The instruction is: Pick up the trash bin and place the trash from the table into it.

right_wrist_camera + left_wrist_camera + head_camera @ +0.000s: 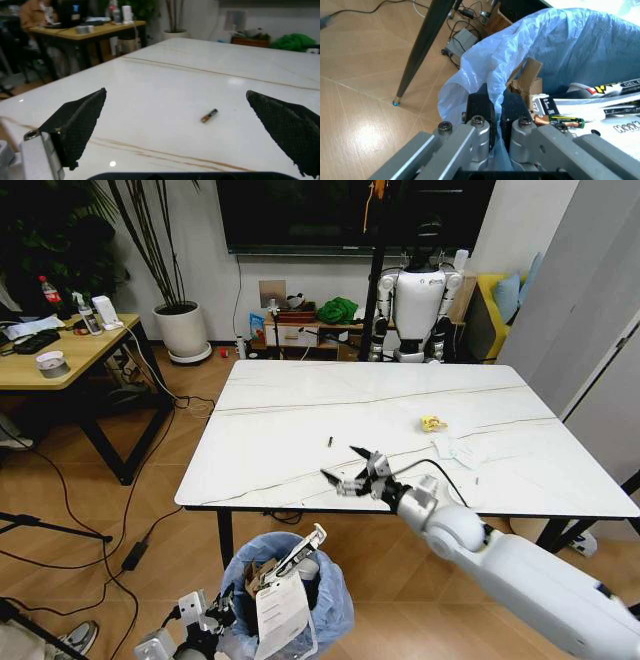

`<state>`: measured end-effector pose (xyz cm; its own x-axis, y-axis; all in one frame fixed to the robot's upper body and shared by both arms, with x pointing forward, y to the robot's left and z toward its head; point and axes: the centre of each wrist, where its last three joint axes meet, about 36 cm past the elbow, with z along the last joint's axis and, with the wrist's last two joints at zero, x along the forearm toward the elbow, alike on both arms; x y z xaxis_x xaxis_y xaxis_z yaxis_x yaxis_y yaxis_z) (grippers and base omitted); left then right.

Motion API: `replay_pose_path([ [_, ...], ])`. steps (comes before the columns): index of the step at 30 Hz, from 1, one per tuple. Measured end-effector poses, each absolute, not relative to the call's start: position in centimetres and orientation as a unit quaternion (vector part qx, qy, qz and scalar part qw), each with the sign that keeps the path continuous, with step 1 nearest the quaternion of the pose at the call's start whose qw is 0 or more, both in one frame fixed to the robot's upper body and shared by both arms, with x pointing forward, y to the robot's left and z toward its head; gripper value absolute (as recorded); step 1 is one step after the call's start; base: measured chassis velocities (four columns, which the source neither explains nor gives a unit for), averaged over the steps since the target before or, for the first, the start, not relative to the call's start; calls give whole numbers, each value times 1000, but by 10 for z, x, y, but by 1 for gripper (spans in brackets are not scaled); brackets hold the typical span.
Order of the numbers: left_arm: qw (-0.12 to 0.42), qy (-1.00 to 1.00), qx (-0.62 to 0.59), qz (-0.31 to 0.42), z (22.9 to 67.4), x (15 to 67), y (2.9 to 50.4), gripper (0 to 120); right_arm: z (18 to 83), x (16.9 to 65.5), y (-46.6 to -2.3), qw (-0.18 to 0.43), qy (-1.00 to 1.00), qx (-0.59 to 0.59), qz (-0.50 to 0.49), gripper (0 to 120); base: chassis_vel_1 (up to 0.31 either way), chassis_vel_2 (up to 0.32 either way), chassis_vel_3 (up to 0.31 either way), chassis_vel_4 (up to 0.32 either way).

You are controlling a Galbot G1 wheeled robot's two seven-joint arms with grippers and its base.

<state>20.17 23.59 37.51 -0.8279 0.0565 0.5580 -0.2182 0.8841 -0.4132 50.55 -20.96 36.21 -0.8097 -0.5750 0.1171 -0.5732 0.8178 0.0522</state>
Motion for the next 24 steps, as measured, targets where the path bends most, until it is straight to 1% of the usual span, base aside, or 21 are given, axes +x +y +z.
replay_pose_path([
  [3,290,-927,43,235,377,201,237,0,354,522,-202,78,-959,273,-3,100,0,0,0,0],
  [6,291,-927,41,234,378,201,239,0,350,540,-193,104,-964,244,4,100,0,0,0,0],
  [10,294,-927,39,231,376,202,240,0,346,550,-193,122,-966,228,17,100,0,0,0,0],
  [14,296,-926,38,231,375,203,241,0,334,562,-173,159,-964,213,22,100,0,0,0,0],
  [16,295,-926,38,231,375,203,241,0,332,564,-169,161,-963,214,21,100,0,0,0,0],
  [19,296,-926,39,232,374,204,241,0,328,575,-142,170,-961,218,14,100,0,0,0,0],
  [24,296,-926,40,232,373,204,241,0,327,592,-128,172,-962,213,16,100,0,0,0,0],
])
